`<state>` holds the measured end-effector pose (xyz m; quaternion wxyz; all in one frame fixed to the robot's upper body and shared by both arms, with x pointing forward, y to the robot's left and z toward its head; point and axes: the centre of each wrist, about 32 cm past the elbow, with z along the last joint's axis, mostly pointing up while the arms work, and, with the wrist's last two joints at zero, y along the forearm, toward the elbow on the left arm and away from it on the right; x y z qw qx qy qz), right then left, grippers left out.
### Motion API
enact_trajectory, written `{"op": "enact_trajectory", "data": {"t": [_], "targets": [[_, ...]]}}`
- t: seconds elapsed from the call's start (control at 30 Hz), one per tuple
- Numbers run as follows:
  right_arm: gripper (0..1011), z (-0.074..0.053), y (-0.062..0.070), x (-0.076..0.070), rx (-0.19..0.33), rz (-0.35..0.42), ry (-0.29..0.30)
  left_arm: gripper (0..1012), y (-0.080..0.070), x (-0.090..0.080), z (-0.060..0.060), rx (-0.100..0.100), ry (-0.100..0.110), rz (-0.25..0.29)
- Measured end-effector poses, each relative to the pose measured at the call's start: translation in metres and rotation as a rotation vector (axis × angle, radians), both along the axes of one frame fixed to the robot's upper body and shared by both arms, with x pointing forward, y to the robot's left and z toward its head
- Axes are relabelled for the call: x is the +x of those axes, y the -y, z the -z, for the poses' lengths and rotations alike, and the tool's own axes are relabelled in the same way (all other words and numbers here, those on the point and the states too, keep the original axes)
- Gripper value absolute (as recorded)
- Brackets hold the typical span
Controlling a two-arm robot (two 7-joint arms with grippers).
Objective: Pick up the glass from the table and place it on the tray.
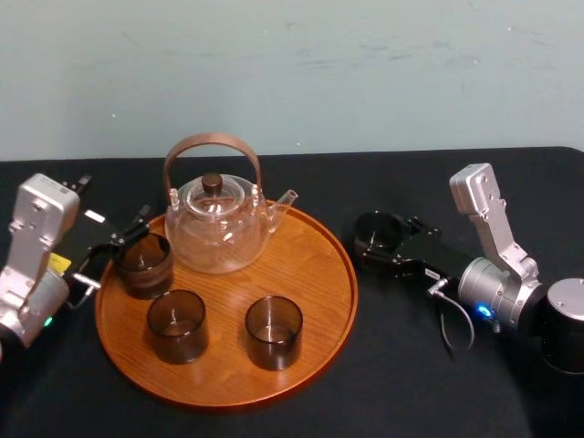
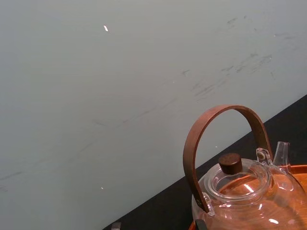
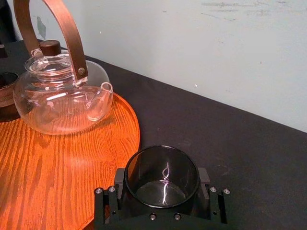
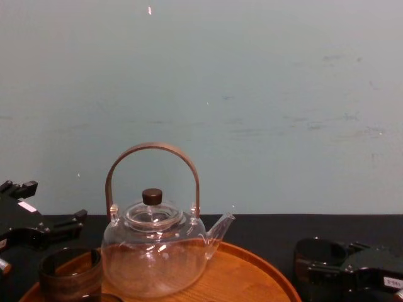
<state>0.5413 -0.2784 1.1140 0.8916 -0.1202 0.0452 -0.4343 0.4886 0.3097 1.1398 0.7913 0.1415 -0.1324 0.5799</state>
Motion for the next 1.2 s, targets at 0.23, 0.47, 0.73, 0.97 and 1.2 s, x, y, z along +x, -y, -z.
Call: {"op": "enact_trajectory", "data": {"t": [0.23, 0.47, 0.73, 0.97, 1.2], "targets": [[902, 0.0000, 0.0000, 0.0000, 0.000, 0.000, 0.000, 1001, 0.0000, 0.0000, 0.0000, 0.000, 0.000, 0.000], [902, 0.0000, 0.0000, 0.0000, 0.001, 0.000, 0.000, 1001, 0.0000, 0.0000, 0.0000, 0.000, 0.000, 0.000], [902, 0.0000, 0.0000, 0.0000, 0.001, 0.000, 0.000, 1001, 0.0000, 0.0000, 0.0000, 0.000, 0.000, 0.000], [902, -0.0002, 0.0000, 0.0000, 0.002, 0.000, 0.000, 1001, 0.0000, 0.0000, 0.0000, 0.000, 0.000, 0.000], [902, -0.0042, 0.0038, -0.0022, 0.013, -0.001, 0.022, 1001, 0.0000, 0.0000, 0.0000, 0.000, 0.000, 0.000]]}}
